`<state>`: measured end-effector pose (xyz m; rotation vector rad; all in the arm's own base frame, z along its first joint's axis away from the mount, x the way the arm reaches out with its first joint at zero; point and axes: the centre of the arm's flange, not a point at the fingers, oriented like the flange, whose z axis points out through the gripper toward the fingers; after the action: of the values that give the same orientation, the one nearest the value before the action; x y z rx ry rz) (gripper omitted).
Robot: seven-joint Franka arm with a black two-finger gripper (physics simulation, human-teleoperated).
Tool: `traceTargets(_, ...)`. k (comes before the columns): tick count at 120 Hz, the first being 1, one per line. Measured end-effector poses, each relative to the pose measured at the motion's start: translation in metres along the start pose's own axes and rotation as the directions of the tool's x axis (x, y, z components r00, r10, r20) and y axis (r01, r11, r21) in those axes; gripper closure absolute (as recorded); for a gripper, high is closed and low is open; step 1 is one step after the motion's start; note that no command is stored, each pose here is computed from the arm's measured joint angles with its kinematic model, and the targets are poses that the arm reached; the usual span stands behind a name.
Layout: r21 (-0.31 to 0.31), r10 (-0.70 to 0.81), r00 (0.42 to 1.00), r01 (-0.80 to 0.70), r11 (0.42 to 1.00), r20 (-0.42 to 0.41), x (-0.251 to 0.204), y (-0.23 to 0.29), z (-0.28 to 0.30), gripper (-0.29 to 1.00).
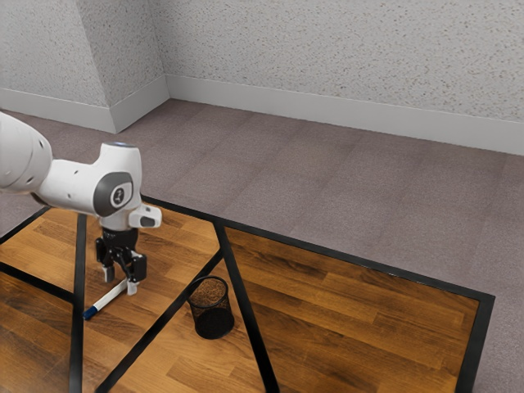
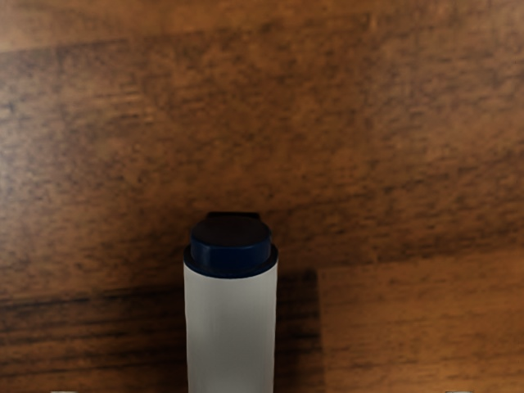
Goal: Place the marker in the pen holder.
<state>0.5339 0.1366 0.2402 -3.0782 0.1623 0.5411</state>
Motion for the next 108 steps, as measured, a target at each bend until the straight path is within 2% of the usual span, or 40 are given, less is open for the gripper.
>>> traceTargets(14,-0.009,0.025,1.0,-0.025,1.0,-0.005,0.0002,0.0013,-0.0021,0.28)
traceTargets(27,-0.012,0.046,0.999,-0.046,0.999,-0.005,0.0,0.0017,-0.0019,0.36)
traceTargets(58,-0.011,0.088,0.996,-0.088,0.996,-0.005,0.0002,0.0018,-0.0024,0.47)
traceTargets(94,-0.013,0.12,0.993,-0.12,0.993,0.001,0.0005,0.0017,0.0015,0.51)
traceTargets(108,-0.011,0.129,0.992,-0.129,0.992,0.002,0.0006,0.0022,0.0015,0.62)
